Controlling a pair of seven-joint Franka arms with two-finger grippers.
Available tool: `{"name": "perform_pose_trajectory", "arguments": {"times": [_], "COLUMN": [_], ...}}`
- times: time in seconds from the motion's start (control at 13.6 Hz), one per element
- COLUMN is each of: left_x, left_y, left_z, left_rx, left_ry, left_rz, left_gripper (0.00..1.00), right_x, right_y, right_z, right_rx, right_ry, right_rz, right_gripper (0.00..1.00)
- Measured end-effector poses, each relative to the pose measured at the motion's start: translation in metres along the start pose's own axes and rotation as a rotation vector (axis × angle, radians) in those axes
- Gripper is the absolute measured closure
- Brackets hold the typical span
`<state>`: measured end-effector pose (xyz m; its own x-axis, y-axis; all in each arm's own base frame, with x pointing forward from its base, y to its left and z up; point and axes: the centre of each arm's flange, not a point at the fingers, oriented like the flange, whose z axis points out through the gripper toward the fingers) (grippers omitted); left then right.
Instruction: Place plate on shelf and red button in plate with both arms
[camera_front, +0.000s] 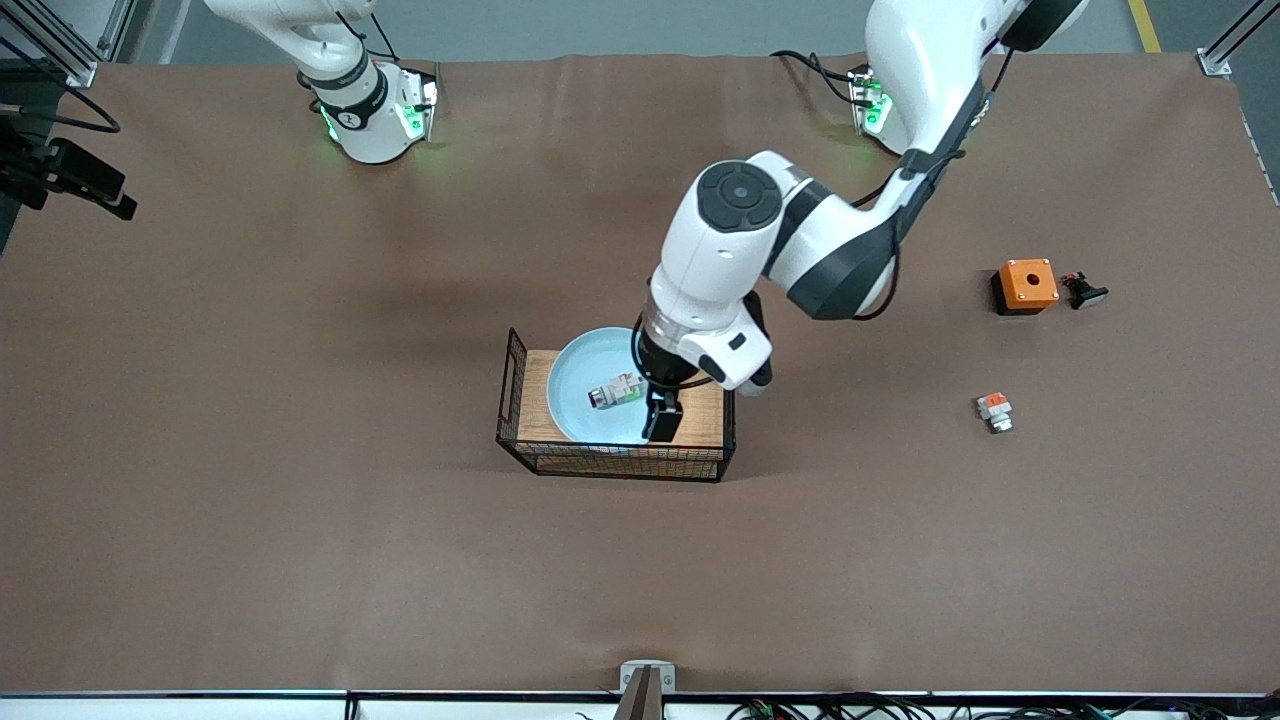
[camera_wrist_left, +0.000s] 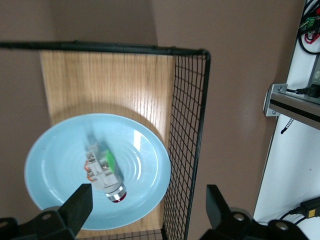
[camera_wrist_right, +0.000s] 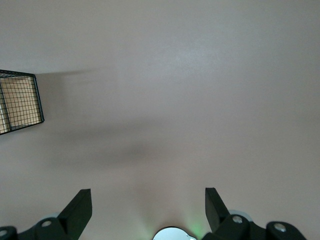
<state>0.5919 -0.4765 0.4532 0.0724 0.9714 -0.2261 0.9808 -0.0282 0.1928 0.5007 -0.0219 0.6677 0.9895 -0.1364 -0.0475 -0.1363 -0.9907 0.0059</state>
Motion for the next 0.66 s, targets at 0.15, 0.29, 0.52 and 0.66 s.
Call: {"name": "perform_pose_trajectory", "arguments": {"times": [0.15,0.29,0.52,0.66], "left_x": [0.014,0.036,0.085,0.126], "left_y": [0.004,0.011,0.014,0.012], "left_z": [-0.029,-0.058,-0.100,-0.126], "left_rx": [0.044,0.079,0.132,0.161], "left_ry": [-0.004,-0.007,-0.016,-0.010], "left_rz": [0.089,0.175,0.302,0.397], "left_gripper": [0.00,0.00,0.00,0.00], "right_x": [-0.002,-0.002,-0.002,-0.002], "right_y": [0.000,0.000,0.000,0.000], "right_z": [0.000,0.000,0.001,0.001], "right_rx": [0.001,0.000,0.001,0.001], "right_ry": [0.002,0.001,0.002,0.002], "right_rz": [0.000,0.000,0.000,-0.001], "right_gripper": [0.00,0.00,0.00,0.00]}}
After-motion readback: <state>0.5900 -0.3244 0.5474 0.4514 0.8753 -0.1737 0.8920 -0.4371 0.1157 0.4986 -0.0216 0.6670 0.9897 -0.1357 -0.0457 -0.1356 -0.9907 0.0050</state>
